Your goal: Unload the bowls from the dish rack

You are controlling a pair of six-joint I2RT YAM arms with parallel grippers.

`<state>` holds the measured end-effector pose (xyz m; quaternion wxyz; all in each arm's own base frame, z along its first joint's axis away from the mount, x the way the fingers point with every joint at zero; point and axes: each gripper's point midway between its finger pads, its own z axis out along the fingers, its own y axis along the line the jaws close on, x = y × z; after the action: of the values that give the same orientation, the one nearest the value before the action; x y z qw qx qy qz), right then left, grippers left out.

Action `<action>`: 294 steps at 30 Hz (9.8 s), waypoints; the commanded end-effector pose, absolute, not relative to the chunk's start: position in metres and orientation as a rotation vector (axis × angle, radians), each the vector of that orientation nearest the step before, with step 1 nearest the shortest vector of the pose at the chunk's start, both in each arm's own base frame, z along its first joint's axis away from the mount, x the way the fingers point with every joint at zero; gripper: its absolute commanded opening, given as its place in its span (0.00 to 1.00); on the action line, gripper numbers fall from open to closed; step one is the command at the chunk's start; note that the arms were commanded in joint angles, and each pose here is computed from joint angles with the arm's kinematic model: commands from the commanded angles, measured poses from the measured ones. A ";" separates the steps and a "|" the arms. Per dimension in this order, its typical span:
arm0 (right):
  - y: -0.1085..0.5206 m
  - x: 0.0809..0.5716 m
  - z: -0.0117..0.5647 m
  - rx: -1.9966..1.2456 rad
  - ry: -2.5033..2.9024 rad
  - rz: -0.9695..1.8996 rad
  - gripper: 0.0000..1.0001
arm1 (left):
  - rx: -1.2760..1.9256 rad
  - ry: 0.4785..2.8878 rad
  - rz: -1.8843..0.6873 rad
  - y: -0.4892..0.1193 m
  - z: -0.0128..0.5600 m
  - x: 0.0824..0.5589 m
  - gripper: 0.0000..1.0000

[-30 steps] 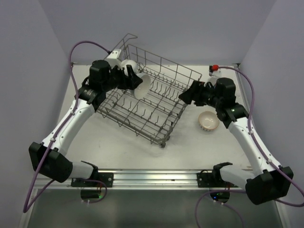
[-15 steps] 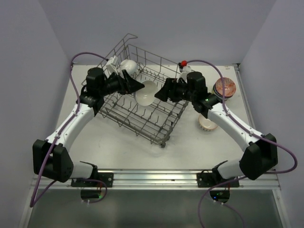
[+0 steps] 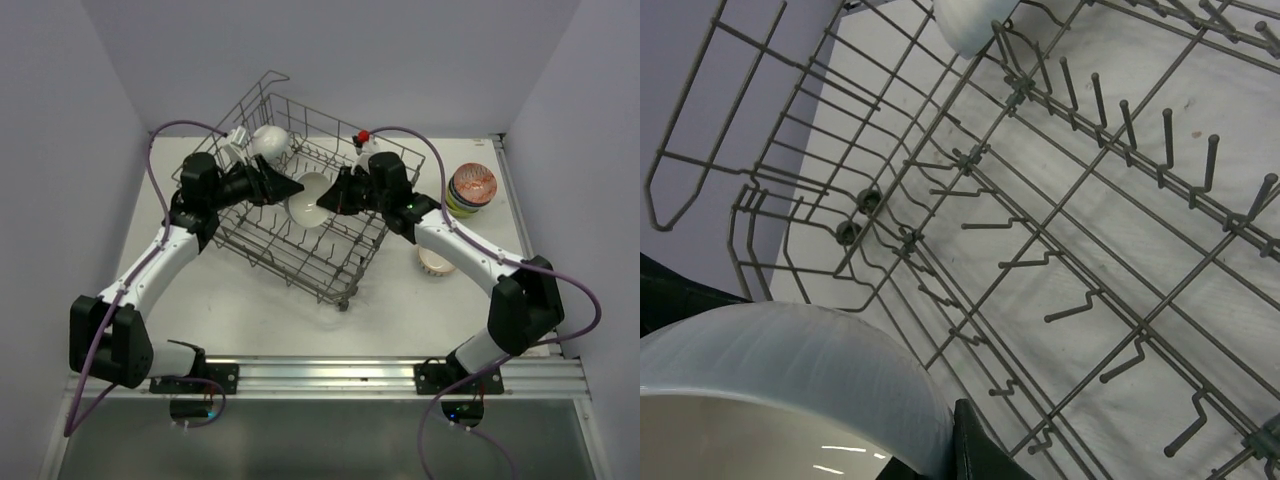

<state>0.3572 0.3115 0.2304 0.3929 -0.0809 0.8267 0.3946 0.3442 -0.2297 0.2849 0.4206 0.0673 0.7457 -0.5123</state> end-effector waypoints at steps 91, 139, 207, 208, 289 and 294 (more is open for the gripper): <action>-0.028 0.297 0.080 0.680 2.536 0.079 0.55 | 0.077 1.754 -0.074 -0.102 0.280 0.333 1.00; -0.026 0.270 0.090 0.668 2.552 0.061 0.00 | 0.113 1.768 -0.094 -0.111 0.275 0.333 1.00; 0.034 0.328 0.151 0.484 2.272 0.581 0.75 | 0.458 1.975 0.320 -0.182 0.234 0.570 0.75; 0.033 0.328 0.150 0.485 2.275 0.573 0.75 | 0.459 1.965 0.325 -0.179 0.233 0.576 0.82; 0.035 0.333 0.158 0.453 2.281 0.622 0.75 | 0.312 1.734 0.769 -0.116 0.295 0.596 0.03; 0.036 0.333 0.164 0.435 2.265 0.629 0.75 | 0.293 1.770 0.610 -0.137 0.310 0.574 0.02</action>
<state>0.3218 0.0373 0.1315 0.3184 0.1930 0.8973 0.2370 0.5961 -0.1386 0.2309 0.5222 0.1860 0.7775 0.2971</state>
